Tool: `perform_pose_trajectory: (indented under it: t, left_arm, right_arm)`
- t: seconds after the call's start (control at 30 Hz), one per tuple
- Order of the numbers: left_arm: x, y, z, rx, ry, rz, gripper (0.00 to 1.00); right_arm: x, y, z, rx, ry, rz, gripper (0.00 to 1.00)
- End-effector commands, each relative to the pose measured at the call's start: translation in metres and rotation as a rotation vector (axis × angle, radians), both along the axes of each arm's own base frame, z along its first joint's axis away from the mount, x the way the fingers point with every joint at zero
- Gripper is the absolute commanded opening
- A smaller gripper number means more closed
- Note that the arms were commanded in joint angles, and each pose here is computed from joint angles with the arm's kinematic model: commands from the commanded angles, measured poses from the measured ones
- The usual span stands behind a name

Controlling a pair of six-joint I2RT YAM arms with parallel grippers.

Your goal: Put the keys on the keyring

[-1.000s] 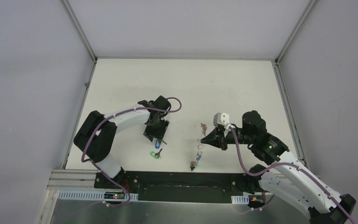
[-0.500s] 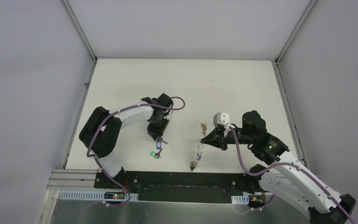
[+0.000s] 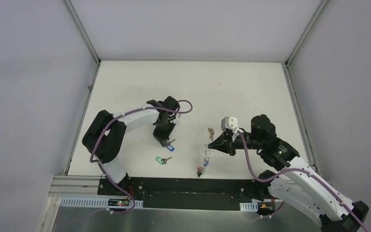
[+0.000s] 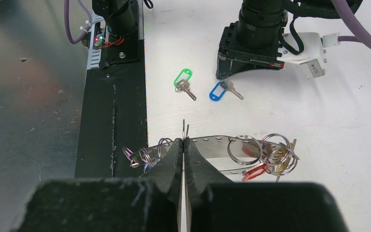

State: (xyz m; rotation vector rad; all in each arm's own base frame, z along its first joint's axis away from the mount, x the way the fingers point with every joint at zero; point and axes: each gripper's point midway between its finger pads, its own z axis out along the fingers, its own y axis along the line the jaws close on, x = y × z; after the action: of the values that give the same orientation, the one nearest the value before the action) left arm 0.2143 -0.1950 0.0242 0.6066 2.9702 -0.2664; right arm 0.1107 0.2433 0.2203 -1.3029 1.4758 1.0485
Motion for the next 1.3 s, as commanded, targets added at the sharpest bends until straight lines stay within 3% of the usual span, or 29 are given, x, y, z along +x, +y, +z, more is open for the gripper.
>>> perform_pose_trajectory:
  t: [0.0,0.27,0.63,0.83,1.27]
  left_arm:
    - [0.01,-0.007,0.023,-0.055,-0.05,-0.012,0.0]
    - [0.014,-0.012,0.066,-0.127,-0.142,-0.069,0.0]
    - [0.018,-0.02,0.17,-0.319,-0.423,-0.192,0.0]
    - [-0.001,-0.034,0.212,-0.48,-0.499,-0.352,0.0]
    - [-0.047,-0.057,0.252,-0.791,-0.679,-0.651,0.0]
  right_arm:
    - [0.001,0.006,0.033,0.083,-0.08,0.029,0.0]
    - [0.001,0.007,0.036,0.083,-0.086,0.035,0.0]
    - [0.0,0.008,0.04,0.086,-0.09,0.052,0.0]
    - [-0.001,0.01,0.041,0.085,-0.085,0.066,0.0]
    - [-0.003,0.011,0.037,0.076,-0.065,0.08,0.0]
